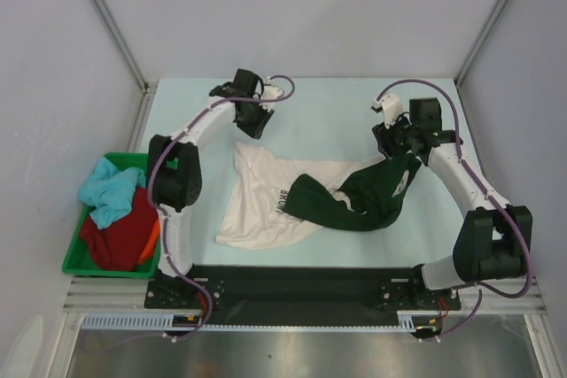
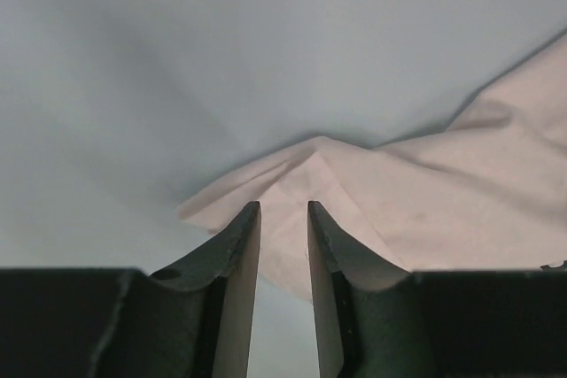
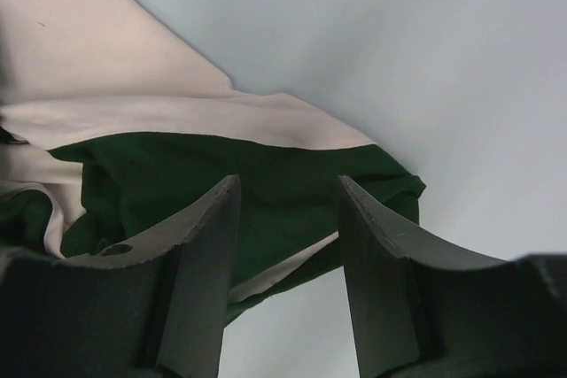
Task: Fold and stack the t-shirts
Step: Flatten the tshirt out
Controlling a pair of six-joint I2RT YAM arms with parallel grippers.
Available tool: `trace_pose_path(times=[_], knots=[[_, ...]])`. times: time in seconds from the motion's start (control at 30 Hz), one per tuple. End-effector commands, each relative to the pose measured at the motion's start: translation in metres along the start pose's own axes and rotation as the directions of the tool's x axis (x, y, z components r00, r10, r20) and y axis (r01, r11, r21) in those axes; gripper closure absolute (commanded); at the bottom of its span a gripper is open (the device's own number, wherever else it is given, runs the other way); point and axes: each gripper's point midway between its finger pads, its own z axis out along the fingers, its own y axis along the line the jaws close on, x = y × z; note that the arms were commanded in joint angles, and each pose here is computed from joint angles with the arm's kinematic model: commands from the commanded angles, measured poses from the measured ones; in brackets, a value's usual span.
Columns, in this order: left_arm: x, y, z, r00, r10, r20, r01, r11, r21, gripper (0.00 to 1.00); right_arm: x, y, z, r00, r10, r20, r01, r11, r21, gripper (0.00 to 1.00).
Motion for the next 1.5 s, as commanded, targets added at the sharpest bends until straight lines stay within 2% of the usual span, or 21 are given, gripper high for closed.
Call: trace_pose_path(times=[0.0, 0.13, 0.27, 0.63, 0.87, 1.03, 1.07, 1.13, 1.23, 1.33, 1.47], knots=[[0.003, -0.019, 0.011, 0.998, 0.025, -0.056, -0.025, 1.0, 0.017, 0.67, -0.014, -0.001, -0.002, 0.999, 0.011, 0.04, -0.01, 1.0, -0.009, 0.48], [0.009, -0.025, 0.028, 0.996, 0.007, -0.094, -0.004, 1.0, 0.029, 0.58, -0.011, -0.008, 0.001, 1.0, -0.013, 0.027, 0.013, 1.0, 0.014, 0.48], [0.012, -0.025, 0.038, 0.993, 0.016, -0.113, -0.014, 1.0, 0.014, 0.56, -0.011, -0.008, 0.001, 1.0, 0.004, 0.03, -0.004, 1.0, 0.008, 0.48], [0.013, -0.013, 0.051, 0.991, 0.023, -0.133, -0.029, 0.999, -0.046, 0.59, -0.006, -0.008, 0.008, 1.0, 0.009, 0.019, -0.009, 1.0, 0.001, 0.49], [0.02, -0.011, 0.061, 0.987, 0.032, -0.156, -0.039, 0.998, -0.046, 0.66, -0.008, -0.011, 0.012, 1.0, 0.008, 0.021, -0.008, 1.0, 0.004, 0.48], [0.024, -0.012, 0.065, 0.985, 0.034, -0.167, -0.041, 0.998, -0.04, 0.67, -0.006, -0.012, 0.015, 1.0, 0.003, 0.013, -0.003, 1.0, 0.009, 0.49], [0.023, -0.012, 0.065, 0.986, 0.034, -0.165, -0.041, 0.998, -0.04, 0.68, -0.006, -0.013, 0.015, 1.0, 0.002, 0.013, -0.002, 1.0, 0.01, 0.49], [0.022, -0.011, 0.064, 0.986, 0.035, -0.16, -0.042, 0.998, -0.044, 0.77, -0.005, -0.012, 0.016, 1.0, 0.003, 0.009, -0.003, 1.0, 0.008, 0.49], [0.014, -0.005, 0.057, 0.99, 0.029, -0.136, -0.039, 0.997, -0.072, 0.99, 0.0, -0.009, 0.016, 1.0, -0.005, -0.005, 0.005, 1.0, -0.006, 0.49], [-0.011, 0.004, 0.025, 0.998, 0.026, -0.052, -0.031, 0.994, -0.107, 1.0, 0.015, 0.0, 0.019, 0.997, -0.058, -0.04, 0.056, 0.997, -0.057, 0.49], [-0.029, 0.016, -0.009, 0.999, 0.038, 0.008, -0.036, 0.985, -0.169, 1.0, 0.04, 0.016, 0.022, 0.989, -0.096, -0.115, 0.081, 0.988, -0.134, 0.49]])
